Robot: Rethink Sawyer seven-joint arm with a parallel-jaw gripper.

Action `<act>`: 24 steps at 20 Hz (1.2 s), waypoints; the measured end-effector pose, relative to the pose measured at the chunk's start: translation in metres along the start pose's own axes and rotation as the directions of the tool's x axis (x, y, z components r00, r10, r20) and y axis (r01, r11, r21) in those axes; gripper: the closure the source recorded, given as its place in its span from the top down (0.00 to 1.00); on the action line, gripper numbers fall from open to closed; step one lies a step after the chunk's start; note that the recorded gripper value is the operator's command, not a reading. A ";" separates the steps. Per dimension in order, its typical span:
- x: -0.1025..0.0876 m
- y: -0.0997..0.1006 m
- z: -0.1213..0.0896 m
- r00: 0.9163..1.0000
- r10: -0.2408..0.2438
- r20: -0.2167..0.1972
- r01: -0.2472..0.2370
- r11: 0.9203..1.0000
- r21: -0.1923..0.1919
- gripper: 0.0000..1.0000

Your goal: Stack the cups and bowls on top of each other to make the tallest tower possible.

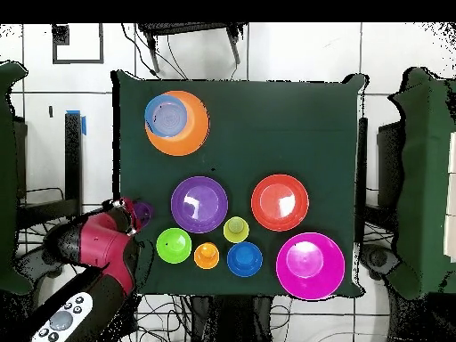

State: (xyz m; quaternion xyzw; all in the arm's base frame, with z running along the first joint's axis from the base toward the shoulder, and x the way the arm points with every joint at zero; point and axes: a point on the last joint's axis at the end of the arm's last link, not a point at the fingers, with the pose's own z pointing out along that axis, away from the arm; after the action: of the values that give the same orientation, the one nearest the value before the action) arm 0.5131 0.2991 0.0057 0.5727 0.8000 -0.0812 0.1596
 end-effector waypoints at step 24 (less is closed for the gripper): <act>-0.003 0.007 0.007 0.998 0.036 -0.045 -0.036 0.999 0.007 0.00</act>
State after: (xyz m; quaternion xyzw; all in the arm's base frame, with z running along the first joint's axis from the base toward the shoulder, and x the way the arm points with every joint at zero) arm 0.5214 0.2963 0.0001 0.5891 0.7927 -0.0679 0.1413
